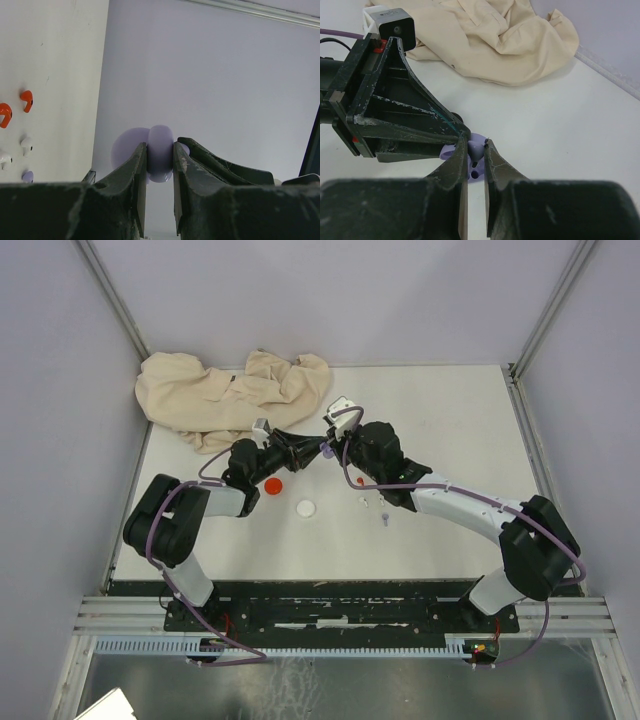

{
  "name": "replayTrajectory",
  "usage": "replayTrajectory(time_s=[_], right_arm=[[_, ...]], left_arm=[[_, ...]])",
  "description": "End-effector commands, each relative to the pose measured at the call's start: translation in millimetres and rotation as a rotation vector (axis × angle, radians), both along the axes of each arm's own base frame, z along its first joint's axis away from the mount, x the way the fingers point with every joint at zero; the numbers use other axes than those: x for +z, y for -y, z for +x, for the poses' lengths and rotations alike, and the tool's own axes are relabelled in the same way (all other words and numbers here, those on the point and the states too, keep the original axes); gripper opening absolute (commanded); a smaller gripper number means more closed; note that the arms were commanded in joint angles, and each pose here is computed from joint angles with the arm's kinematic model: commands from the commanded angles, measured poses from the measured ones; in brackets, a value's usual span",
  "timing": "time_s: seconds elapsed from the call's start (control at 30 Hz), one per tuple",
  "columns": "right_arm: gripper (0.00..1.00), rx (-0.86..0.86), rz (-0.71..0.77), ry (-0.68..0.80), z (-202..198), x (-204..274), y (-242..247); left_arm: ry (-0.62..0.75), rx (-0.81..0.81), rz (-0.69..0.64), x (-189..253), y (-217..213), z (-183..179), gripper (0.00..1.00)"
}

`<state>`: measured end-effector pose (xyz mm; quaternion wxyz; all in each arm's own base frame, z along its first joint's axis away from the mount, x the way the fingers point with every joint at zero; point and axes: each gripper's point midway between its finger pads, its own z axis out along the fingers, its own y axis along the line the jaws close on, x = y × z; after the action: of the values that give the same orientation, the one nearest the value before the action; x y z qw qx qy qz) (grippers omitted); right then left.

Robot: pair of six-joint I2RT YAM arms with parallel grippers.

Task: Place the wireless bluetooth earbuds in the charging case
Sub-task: Place the earbud in the charging case.

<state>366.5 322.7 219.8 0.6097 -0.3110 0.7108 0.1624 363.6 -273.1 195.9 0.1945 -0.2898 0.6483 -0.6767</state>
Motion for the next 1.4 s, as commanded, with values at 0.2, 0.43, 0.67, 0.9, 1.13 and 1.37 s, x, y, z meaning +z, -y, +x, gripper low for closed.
replayTrajectory(time_s=[0.2, 0.43, 0.67, 0.9, 1.13, 1.37], right_arm=[[0.06, 0.011, 0.034, 0.027, -6, 14, 2], [0.06, 0.012, 0.038, 0.033, -8, 17, 4], [0.07, 0.009, 0.042, 0.040, -8, 19, 5], [0.07, 0.011, 0.040, 0.040, -9, 19, 5], [0.07, 0.002, 0.032, 0.038, -8, 16, 7], [0.07, -0.004, 0.033, 0.037, -6, 13, 7]], left_arm=[[0.071, -0.023, -0.061, 30, 5, 2, 0.03], [0.066, -0.023, -0.055, 27, 5, 3, 0.03], [0.056, -0.025, -0.044, 21, 7, 5, 0.03], [0.050, -0.027, -0.044, 18, 7, 5, 0.03], [0.065, -0.030, -0.066, 27, 7, 4, 0.03], [0.074, -0.040, -0.073, 32, 7, 1, 0.03]])
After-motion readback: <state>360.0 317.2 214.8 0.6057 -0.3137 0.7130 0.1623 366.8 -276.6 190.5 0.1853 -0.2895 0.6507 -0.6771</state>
